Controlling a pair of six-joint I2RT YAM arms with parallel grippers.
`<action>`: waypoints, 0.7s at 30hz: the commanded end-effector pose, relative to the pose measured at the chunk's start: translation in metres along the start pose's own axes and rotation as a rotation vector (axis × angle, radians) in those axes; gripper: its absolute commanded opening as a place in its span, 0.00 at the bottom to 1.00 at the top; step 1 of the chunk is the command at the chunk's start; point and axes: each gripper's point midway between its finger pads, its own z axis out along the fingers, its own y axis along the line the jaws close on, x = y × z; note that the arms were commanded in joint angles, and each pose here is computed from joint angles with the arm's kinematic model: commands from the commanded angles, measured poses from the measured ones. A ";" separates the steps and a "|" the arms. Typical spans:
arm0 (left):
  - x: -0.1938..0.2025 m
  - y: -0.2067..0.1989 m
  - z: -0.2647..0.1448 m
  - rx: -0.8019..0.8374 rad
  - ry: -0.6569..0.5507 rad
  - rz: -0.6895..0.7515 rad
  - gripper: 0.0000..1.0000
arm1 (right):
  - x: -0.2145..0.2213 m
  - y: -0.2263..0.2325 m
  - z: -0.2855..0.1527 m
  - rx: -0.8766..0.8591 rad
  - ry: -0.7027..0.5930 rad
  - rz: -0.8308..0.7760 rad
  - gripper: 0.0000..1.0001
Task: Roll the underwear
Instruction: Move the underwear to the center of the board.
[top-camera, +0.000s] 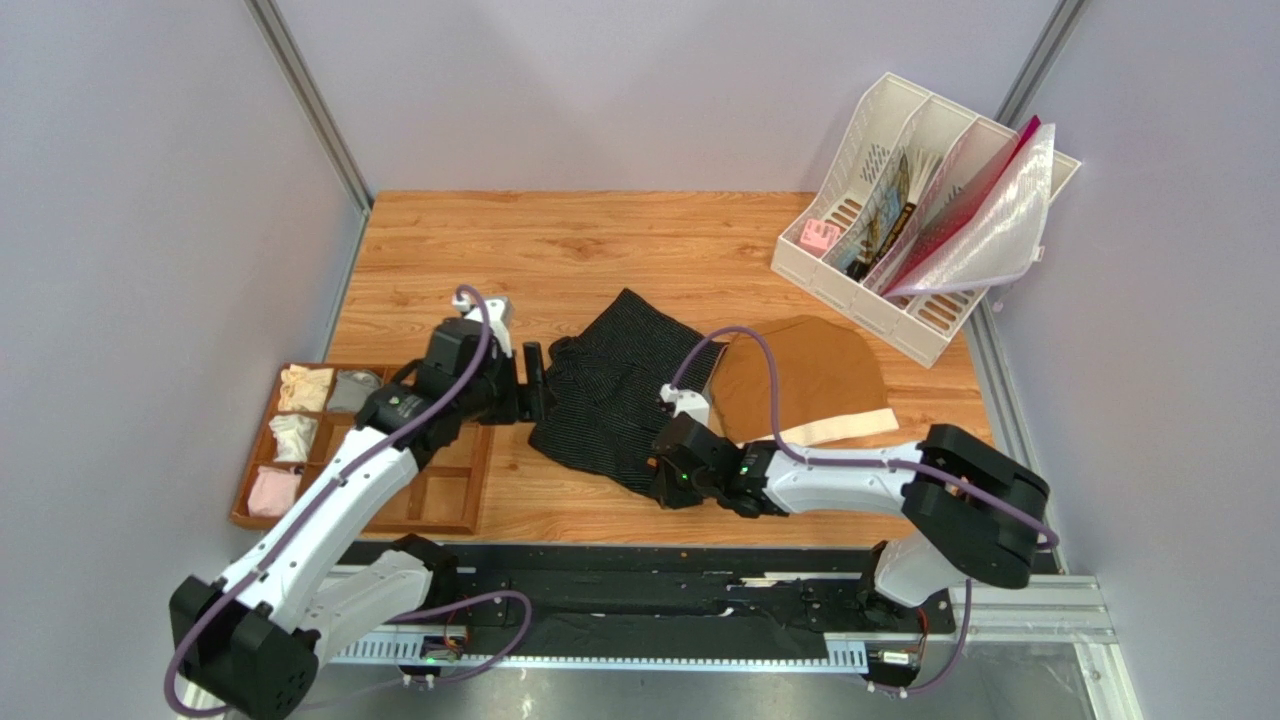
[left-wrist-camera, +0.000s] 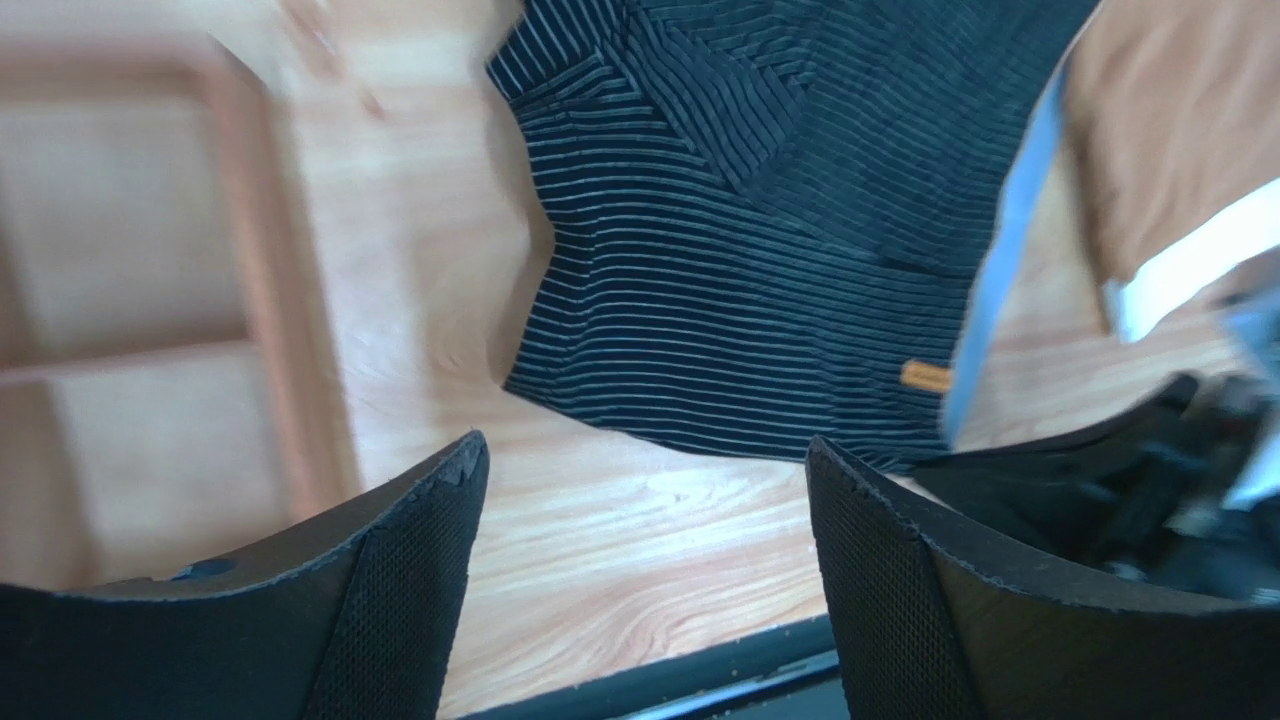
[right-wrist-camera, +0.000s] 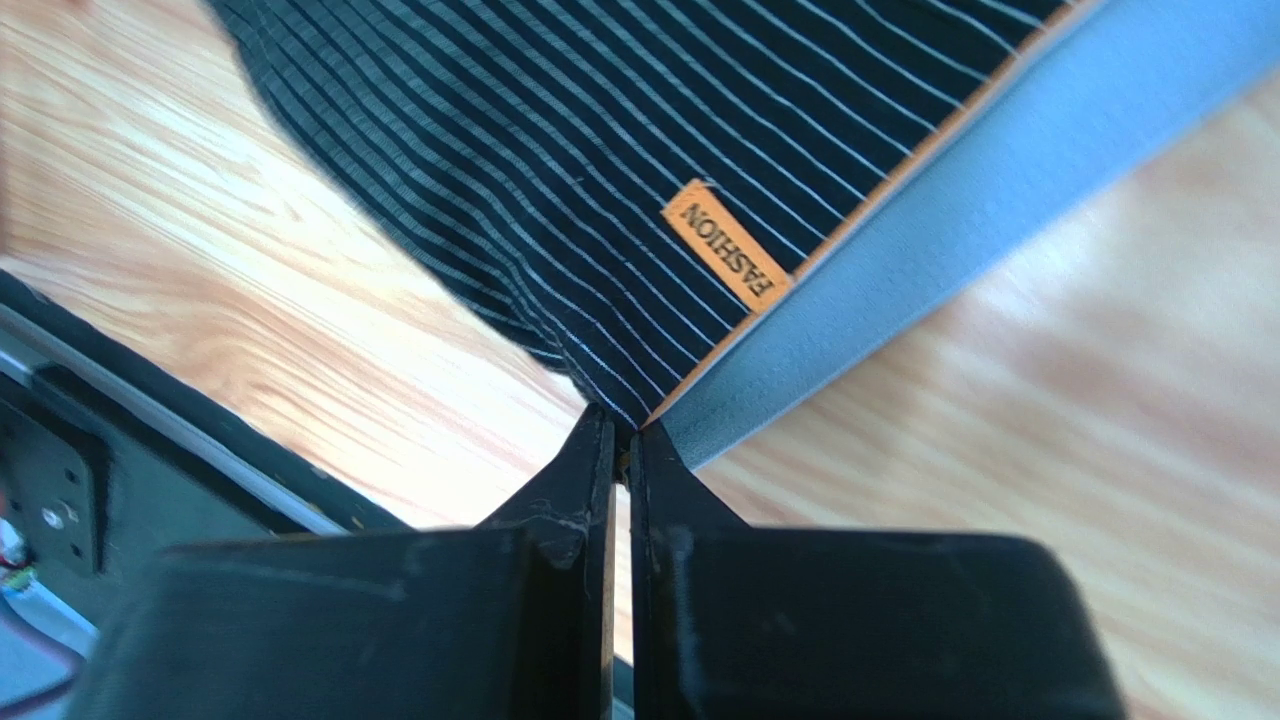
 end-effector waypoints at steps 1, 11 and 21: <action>0.027 0.000 0.025 -0.048 0.044 -0.073 0.80 | 0.010 -0.018 -0.018 0.040 -0.019 0.059 0.00; 0.071 0.002 0.047 -0.085 0.122 -0.088 0.70 | 0.026 -0.045 -0.044 0.052 -0.029 0.076 0.20; 0.083 0.001 0.049 -0.060 0.134 -0.111 0.67 | -0.007 -0.044 -0.069 0.069 -0.162 0.108 0.51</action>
